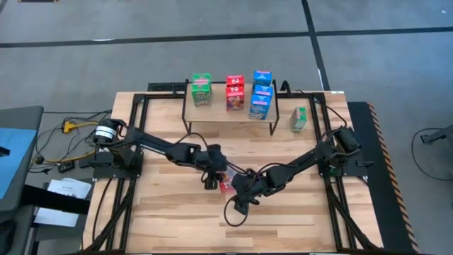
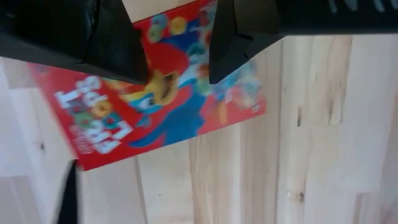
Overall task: Stack cereal on shelf
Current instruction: Put the red cereal box on the shelf aligned with the other red cereal box
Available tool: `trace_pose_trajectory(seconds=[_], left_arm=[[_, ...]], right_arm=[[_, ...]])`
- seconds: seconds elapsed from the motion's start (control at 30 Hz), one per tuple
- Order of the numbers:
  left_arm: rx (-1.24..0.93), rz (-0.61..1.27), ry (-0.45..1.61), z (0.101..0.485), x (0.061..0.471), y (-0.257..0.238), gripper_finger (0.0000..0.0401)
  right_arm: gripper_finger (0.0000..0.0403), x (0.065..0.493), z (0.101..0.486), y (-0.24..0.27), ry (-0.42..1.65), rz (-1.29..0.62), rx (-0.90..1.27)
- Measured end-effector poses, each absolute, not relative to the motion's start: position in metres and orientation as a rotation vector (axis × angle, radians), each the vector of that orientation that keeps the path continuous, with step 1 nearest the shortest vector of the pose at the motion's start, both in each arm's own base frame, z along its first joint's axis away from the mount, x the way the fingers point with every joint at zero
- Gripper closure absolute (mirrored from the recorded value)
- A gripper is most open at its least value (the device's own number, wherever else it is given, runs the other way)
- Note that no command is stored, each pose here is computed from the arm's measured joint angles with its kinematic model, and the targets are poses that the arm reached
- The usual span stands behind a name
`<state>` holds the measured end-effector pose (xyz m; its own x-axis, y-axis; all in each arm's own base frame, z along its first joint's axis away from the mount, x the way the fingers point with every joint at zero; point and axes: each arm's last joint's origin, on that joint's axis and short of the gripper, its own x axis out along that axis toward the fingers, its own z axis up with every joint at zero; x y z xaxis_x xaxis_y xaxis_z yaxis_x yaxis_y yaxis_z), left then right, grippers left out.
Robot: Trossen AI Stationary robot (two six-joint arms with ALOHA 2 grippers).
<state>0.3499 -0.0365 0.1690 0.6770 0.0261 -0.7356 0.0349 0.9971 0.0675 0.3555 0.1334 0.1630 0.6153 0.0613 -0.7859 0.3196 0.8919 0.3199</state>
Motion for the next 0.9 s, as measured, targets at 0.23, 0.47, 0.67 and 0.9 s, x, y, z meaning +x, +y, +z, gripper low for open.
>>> trace_pose_trajectory(seconds=[0.23, 0.47, 0.67, 0.9], left_arm=[[0.094, -0.005, 0.824, 0.172, 0.348, -0.043, 0.0242], [0.171, 0.089, 0.831, 0.181, 0.342, -0.043, 0.0242], [0.265, 0.227, 0.914, 0.179, 0.332, -0.036, 0.0242], [0.325, 0.268, 0.939, 0.178, 0.330, -0.033, 0.0242]], right_arm=[[0.0109, 0.362, 0.147, 0.133, 0.902, -0.187, 0.450], [0.0109, 0.364, 0.136, 0.129, 0.911, -0.233, 0.450], [0.0109, 0.367, 0.137, 0.127, 0.886, -0.245, 0.458], [0.0109, 0.370, 0.139, 0.129, 0.857, -0.217, 0.505]])
